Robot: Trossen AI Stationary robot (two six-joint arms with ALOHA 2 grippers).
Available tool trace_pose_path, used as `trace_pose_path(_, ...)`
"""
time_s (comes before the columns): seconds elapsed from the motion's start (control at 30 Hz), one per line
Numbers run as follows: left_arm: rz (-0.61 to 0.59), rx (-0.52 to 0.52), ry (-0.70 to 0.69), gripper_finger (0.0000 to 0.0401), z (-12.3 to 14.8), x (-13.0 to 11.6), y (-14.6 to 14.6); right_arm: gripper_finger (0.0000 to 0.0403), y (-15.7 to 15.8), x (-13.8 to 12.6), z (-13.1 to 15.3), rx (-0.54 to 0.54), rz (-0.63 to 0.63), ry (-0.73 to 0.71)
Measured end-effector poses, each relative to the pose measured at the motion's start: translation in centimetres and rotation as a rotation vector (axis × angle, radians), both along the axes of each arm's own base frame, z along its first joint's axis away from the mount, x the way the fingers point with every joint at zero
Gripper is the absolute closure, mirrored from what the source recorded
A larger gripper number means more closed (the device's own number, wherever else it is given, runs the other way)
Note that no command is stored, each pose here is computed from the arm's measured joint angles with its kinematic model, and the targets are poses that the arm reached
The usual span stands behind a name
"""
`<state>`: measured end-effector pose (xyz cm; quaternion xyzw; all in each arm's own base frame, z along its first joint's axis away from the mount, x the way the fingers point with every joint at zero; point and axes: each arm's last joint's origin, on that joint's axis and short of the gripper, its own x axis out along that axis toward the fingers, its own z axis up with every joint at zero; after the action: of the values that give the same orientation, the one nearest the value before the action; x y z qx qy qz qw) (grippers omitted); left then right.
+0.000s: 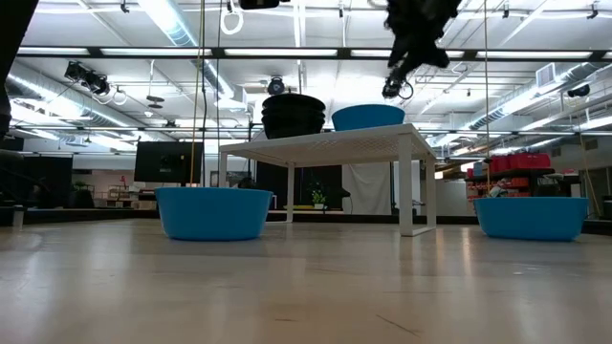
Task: Pick & Place Mini bowls
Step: Stack the left blue bowl on top of the other blue bowl on the shelf
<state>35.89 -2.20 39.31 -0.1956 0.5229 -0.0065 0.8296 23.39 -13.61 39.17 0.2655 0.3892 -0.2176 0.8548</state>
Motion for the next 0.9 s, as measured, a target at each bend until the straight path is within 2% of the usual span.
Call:
trace_pose_path(0.17,0.000,0.021,-0.041,0.0204,0.2,0.3,0.1,0.0255,2.2,-1.5,3.1,-0.152,0.095,-0.165)
trace_pose_path(0.3,-0.001,0.020,-0.083,0.0204,0.4,0.7,0.0,0.0257,4.4,-2.7,5.3,-0.228,0.164,-0.289)
trace_pose_path(0.63,0.096,-0.036,-0.073,0.0204,0.4,0.8,0.1,0.0257,9.1,-4.2,7.6,-0.260,0.336,-0.458)
trace_pose_path(0.9,0.288,-0.122,0.043,0.0204,0.1,0.2,0.2,0.0257,11.0,-3.9,8.2,-0.286,0.447,-0.520)
